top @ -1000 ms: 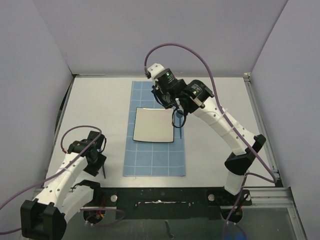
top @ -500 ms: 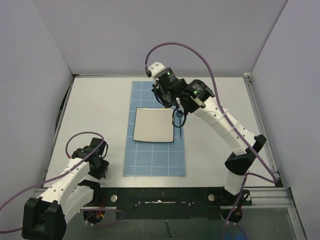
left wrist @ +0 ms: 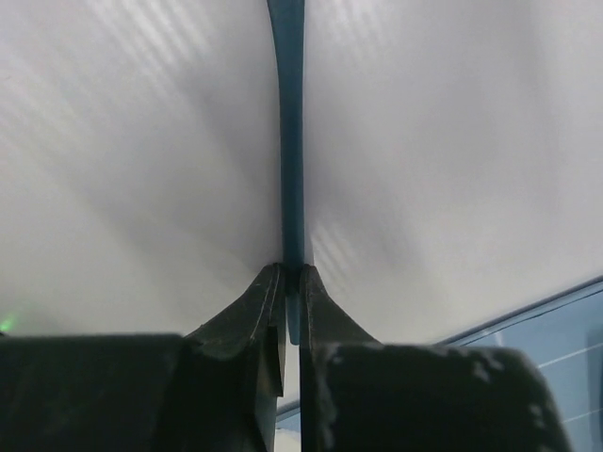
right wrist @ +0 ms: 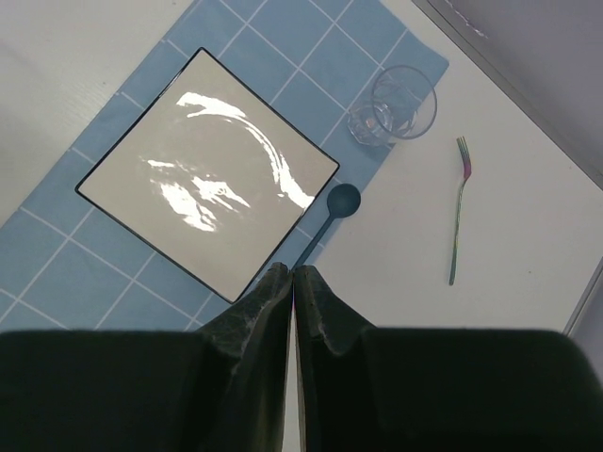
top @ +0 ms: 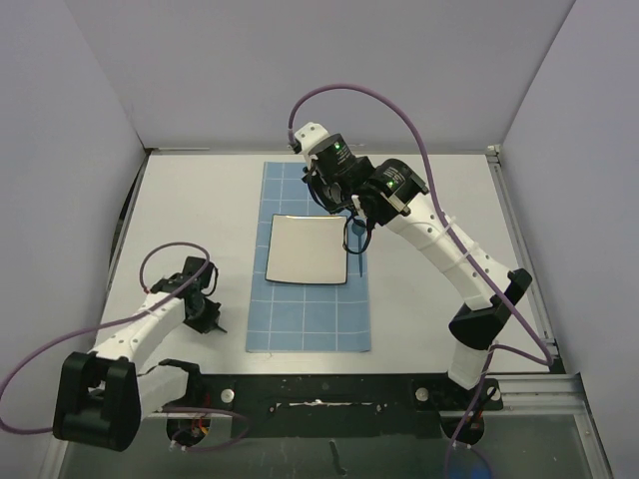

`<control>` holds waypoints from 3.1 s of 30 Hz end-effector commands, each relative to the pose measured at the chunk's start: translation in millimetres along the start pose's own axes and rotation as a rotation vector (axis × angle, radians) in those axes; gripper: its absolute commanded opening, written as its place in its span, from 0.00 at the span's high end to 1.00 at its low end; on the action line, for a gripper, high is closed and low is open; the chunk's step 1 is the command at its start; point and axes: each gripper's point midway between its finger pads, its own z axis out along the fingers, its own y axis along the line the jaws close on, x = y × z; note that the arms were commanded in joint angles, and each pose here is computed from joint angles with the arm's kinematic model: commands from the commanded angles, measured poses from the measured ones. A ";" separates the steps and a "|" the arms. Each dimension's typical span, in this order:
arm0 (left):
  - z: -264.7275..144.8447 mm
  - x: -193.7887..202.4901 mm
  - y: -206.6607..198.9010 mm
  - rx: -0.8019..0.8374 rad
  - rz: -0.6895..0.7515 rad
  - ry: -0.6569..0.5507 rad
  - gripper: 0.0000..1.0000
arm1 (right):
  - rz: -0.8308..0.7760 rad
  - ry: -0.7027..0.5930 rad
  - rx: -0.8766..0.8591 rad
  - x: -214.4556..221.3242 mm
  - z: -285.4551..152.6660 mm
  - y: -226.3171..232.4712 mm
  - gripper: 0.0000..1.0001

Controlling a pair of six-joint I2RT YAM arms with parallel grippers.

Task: Set the dinner table for one person
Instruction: Pick up the knife at the center of the board, then place the knife on the napkin.

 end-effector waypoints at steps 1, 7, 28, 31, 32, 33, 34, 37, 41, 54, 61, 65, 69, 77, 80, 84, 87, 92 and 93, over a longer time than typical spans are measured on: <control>21.9 -10.2 -41.5 0.076 0.058 -0.005 1.00 | 0.018 -0.064 0.018 -14.8 -7.0 -5.0 0.92; -2.5 -40.9 -97.6 0.121 0.191 -0.097 1.00 | 0.023 -0.041 0.016 -6.3 -3.3 -3.0 0.92; -185.2 65.2 -291.9 1.038 0.737 0.207 1.00 | 0.078 0.031 0.154 23.7 6.5 -54.0 0.93; -207.5 114.5 -306.6 1.171 0.875 0.379 1.00 | 0.134 0.038 0.167 35.6 2.5 -79.1 0.93; -216.0 125.2 -309.7 1.201 0.905 0.414 1.00 | 0.152 0.034 0.175 38.8 -0.8 -87.8 0.93; -223.7 135.6 -311.8 1.234 0.942 0.435 1.00 | 0.167 0.033 0.185 42.5 -3.6 -96.7 0.93; -229.4 142.3 -314.7 1.249 0.977 0.435 1.00 | 0.178 0.035 0.193 46.3 -5.6 -103.7 0.93; -231.6 152.9 -314.4 1.249 1.031 0.454 1.00 | 0.206 0.042 0.219 56.4 -13.3 -123.2 0.93; -220.4 157.6 -316.8 1.222 1.024 0.468 1.00 | 0.225 0.041 0.229 63.1 -17.6 -132.9 0.93; -139.5 227.6 -312.6 1.008 1.011 0.432 1.00 | 0.242 0.054 0.229 74.4 -16.6 -134.1 0.93; -103.2 237.0 -313.1 0.938 0.982 0.404 1.00 | 0.241 0.068 0.235 82.9 -20.3 -136.3 0.93; -94.3 232.7 -315.7 0.914 0.976 0.363 1.00 | 0.242 0.079 0.235 87.7 -18.8 -136.2 0.93; -91.7 227.8 -319.0 0.901 0.968 0.325 1.00 | 0.248 0.078 0.229 88.0 -17.2 -135.4 0.93; -77.7 223.3 -320.4 0.846 0.906 0.280 1.00 | 0.252 0.082 0.213 88.0 -13.1 -131.8 0.93; -73.8 224.1 -323.5 0.832 0.894 0.275 1.00 | 0.252 0.084 0.211 87.9 -12.0 -131.6 0.93; -71.0 230.2 -329.0 0.836 0.888 0.285 1.00 | 0.248 0.086 0.209 88.4 -12.1 -131.2 0.93; -69.9 233.1 -331.3 0.833 0.890 0.278 1.00 | 0.247 0.090 0.213 89.1 -12.5 -132.3 0.93; -67.5 234.3 -333.9 0.831 0.881 0.277 1.00 | 0.243 0.093 0.216 90.4 -13.4 -132.4 0.93; -67.2 235.0 -334.2 0.832 0.881 0.278 1.00 | 0.244 0.093 0.218 90.4 -13.8 -132.6 0.93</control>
